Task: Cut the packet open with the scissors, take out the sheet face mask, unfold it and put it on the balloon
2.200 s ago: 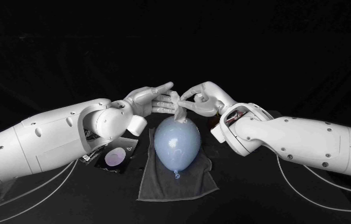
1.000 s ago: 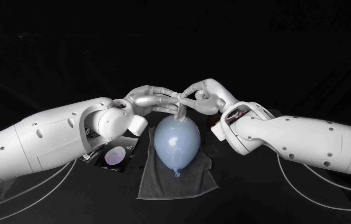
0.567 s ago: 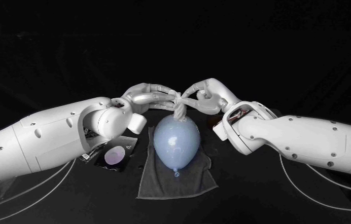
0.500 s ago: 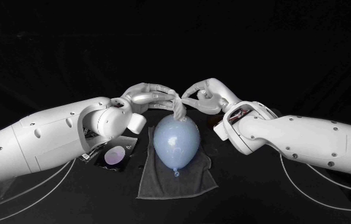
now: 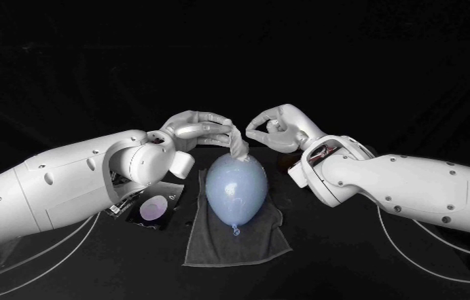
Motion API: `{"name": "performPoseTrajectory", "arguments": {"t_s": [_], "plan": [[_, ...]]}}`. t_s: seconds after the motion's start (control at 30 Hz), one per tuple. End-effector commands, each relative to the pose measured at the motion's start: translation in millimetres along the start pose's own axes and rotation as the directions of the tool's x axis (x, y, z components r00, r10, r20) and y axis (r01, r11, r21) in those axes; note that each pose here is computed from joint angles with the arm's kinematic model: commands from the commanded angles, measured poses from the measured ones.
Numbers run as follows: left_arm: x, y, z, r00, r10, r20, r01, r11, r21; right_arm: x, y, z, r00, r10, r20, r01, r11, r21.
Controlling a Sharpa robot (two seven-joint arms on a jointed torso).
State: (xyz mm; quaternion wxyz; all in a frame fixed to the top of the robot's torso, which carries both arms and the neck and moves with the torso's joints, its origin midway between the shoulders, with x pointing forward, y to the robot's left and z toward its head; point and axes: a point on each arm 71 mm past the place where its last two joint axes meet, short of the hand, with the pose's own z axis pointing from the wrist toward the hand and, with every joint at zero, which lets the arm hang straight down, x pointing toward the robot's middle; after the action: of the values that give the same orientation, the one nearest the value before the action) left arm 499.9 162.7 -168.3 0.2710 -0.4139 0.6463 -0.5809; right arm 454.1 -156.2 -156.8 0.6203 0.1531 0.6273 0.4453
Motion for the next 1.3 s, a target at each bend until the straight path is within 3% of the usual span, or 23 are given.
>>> {"name": "performPoseTrajectory", "arguments": {"t_s": [0.03,0.43,0.8,1.3], "plan": [[1.0,-1.6,0.1,1.000,0.002,-0.006,-0.002,1.000,0.012,-0.2,0.6,-0.1,1.000,-0.006,-0.003,0.006,1.000,-0.010],[4.0,-1.7,0.5,1.000,0.000,-0.030,0.000,1.000,0.014,10.9,3.9,4.6,0.998,0.012,-0.055,-0.012,1.000,0.010],[5.1,-1.7,0.6,0.999,0.002,-0.037,-0.001,1.000,0.014,16.7,3.0,12.2,0.998,-0.001,-0.060,0.003,1.000,0.031],[5.6,-1.9,0.7,0.999,0.003,-0.036,-0.003,1.000,0.016,24.1,8.1,14.8,0.997,0.002,-0.075,-0.001,1.000,0.012]]}}
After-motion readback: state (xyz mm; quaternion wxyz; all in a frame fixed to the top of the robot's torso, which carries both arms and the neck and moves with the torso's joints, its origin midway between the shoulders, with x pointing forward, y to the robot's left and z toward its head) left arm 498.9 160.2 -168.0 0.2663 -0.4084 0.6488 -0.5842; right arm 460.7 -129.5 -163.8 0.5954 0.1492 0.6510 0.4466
